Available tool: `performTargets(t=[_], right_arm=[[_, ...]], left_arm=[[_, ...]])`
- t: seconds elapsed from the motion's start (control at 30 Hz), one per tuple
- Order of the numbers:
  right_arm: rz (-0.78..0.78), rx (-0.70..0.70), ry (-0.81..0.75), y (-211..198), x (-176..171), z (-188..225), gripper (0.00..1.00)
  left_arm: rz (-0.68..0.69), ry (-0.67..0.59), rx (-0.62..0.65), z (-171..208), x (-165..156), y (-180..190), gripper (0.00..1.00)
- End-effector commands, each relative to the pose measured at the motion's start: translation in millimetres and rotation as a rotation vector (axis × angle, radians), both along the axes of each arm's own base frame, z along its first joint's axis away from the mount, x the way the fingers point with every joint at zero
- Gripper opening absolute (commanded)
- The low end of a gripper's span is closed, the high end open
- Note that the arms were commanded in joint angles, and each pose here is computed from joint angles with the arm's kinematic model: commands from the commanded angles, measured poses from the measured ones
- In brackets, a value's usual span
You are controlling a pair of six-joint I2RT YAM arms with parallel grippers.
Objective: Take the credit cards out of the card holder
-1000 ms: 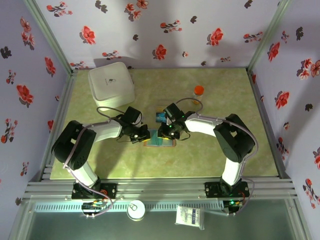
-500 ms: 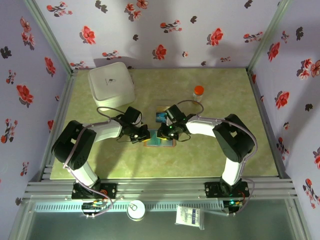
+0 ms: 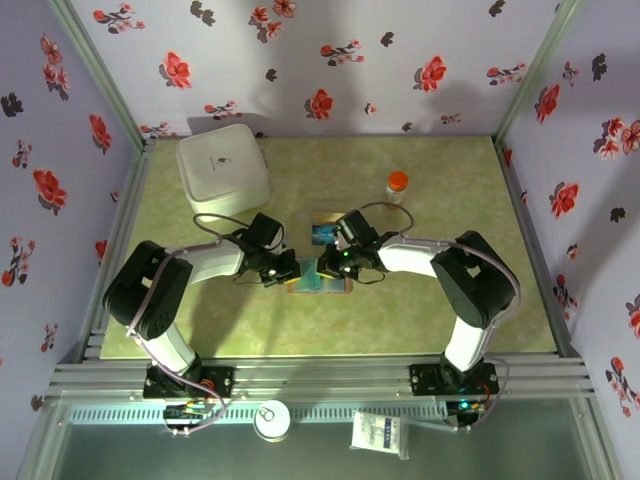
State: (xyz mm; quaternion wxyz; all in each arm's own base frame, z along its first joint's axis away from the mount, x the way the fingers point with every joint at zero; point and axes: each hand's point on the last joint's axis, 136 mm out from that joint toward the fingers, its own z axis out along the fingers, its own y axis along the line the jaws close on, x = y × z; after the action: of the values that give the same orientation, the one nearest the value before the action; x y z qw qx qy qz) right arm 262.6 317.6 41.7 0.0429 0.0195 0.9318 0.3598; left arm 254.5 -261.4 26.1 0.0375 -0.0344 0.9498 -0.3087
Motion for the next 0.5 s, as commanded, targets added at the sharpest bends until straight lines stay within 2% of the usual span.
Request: performTargets(t=[0.0, 0.47], right_arm=[[-0.024, -0.036, -0.017, -18, -1, 3, 0.08], [0.003, -0.157, -0.091, -59, -8, 36, 0.06]], left_arm=[[-0.004, 0.029, 0.029, -7, -7, 4, 0.0], [0.001, 0.018, 0.016, -1, -7, 3, 0.0]])
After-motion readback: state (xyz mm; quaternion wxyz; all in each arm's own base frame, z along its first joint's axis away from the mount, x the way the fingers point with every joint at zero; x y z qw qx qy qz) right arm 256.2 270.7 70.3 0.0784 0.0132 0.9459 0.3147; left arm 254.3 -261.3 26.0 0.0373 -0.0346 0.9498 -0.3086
